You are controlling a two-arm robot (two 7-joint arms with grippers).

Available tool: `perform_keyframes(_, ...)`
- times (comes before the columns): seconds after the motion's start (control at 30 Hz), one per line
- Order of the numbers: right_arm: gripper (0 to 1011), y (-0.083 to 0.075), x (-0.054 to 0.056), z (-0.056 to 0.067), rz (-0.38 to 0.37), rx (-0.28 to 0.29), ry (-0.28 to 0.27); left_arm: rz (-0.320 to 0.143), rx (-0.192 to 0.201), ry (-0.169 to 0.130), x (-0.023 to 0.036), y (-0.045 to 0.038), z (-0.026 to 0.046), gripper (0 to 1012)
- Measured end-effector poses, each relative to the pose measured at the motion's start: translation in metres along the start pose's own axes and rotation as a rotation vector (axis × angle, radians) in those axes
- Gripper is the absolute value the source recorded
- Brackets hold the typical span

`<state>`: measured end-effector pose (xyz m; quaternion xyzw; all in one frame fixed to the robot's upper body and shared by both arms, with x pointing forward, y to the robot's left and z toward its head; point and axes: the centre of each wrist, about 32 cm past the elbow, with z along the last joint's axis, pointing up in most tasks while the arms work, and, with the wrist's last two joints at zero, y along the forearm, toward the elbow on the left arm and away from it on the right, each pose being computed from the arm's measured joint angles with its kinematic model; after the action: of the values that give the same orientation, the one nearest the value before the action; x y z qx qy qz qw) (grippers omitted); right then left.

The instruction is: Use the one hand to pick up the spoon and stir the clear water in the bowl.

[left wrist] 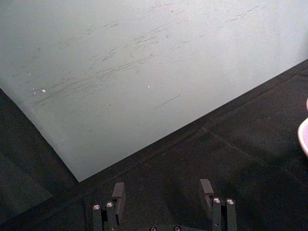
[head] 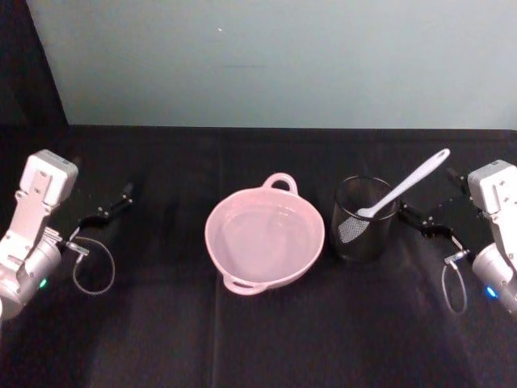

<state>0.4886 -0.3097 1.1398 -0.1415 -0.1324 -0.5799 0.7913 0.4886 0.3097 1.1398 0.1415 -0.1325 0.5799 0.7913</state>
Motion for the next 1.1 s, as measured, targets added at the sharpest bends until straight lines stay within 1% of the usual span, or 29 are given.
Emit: perform_keyframes(1.1,1003,0.0000,0.0000,0.0000,0.000,0.000,0.000,0.000,0.000,0.000,0.0000,0.0000,0.0000,1011)
